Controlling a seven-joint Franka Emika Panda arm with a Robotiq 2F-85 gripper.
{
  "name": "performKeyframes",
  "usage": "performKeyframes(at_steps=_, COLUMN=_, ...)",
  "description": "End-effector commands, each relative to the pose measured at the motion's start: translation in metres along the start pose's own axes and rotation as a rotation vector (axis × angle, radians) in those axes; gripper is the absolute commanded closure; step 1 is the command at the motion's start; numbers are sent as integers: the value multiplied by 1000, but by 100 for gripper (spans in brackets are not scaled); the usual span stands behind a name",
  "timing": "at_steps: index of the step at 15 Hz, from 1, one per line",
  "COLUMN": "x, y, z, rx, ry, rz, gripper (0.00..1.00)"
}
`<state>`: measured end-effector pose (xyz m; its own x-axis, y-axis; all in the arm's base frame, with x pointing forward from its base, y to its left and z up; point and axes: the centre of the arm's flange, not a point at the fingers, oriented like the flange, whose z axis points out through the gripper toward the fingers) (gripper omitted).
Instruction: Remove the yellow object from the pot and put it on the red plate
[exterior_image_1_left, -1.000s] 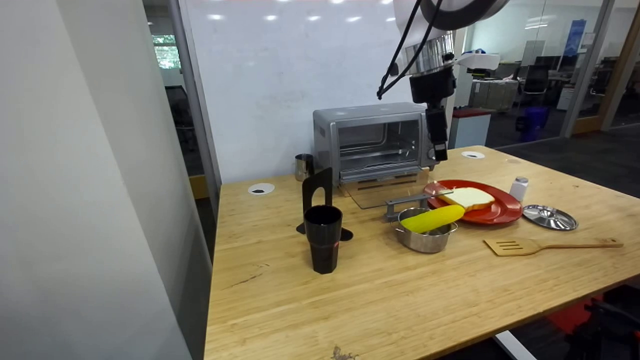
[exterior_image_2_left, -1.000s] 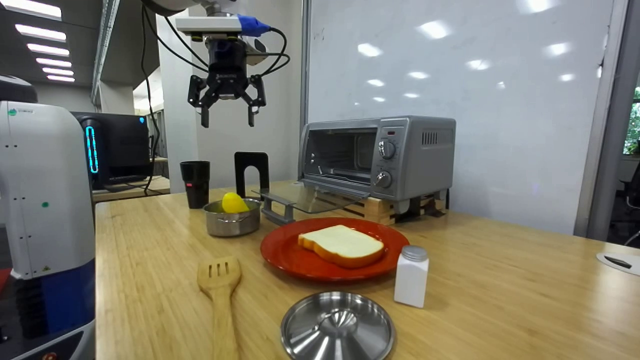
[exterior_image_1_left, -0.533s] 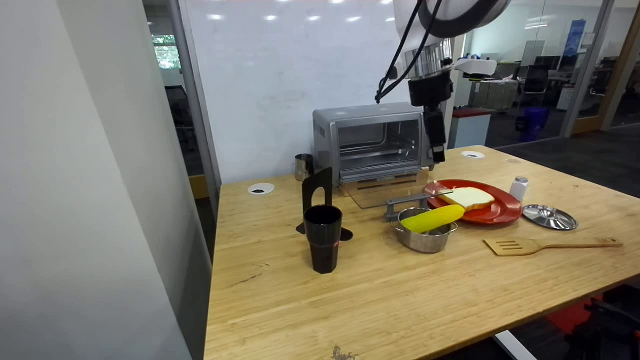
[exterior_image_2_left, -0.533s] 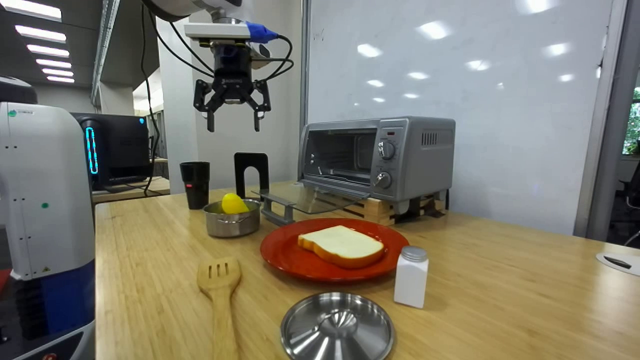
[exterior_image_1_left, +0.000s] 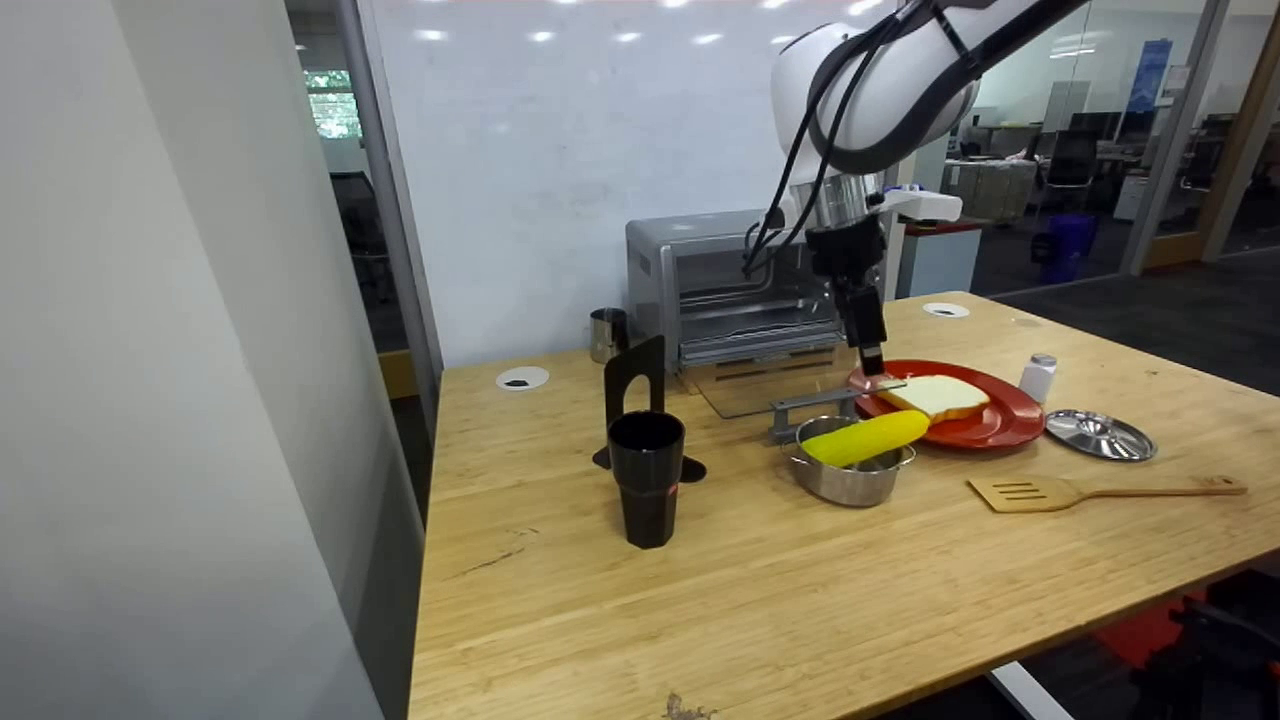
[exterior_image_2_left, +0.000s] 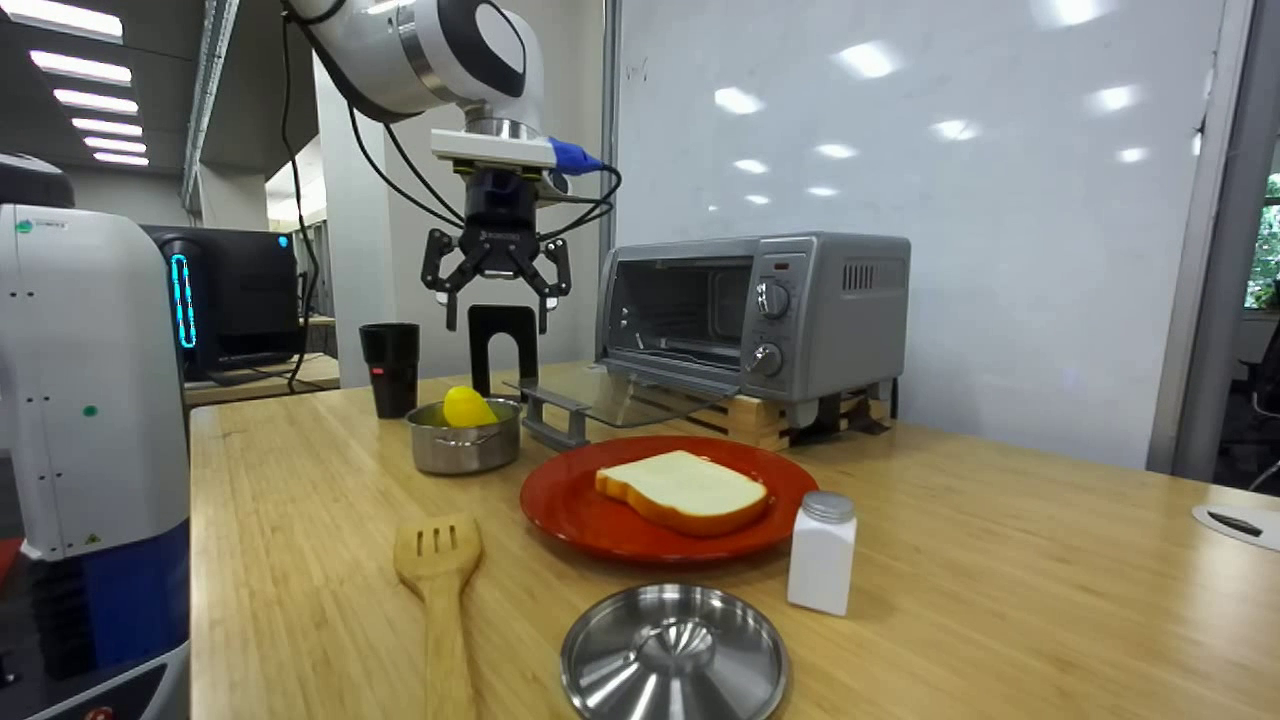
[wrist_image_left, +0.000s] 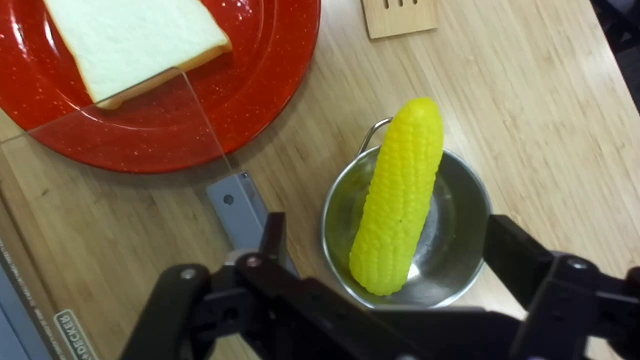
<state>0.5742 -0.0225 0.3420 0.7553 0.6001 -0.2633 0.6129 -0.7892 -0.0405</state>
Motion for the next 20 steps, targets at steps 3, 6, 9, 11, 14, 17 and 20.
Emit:
performKeyframes(at_steps=3, x=28, y=-7, z=16, rx=10, ry=-24, rz=-64, gripper=0)
performKeyframes(at_steps=6, x=32, y=-14, z=25, rx=13, ry=-39, rz=-76, gripper=0)
performKeyframes(at_steps=9, x=33, y=-16, z=34, rx=22, ry=-52, rz=-78, gripper=0)
performKeyframes(at_steps=11, x=33, y=-17, z=39, rx=24, ry=-61, rz=-79, gripper=0)
performKeyframes(at_steps=14, x=33, y=-17, z=47, rx=24, ry=-77, rz=-79, gripper=0)
performKeyframes(at_steps=17, x=34, y=-17, z=57, rx=25, ry=-96, rz=-82, gripper=0)
performKeyframes(at_steps=20, x=35, y=-18, z=65, rx=27, ry=-112, rz=-84, gripper=0)
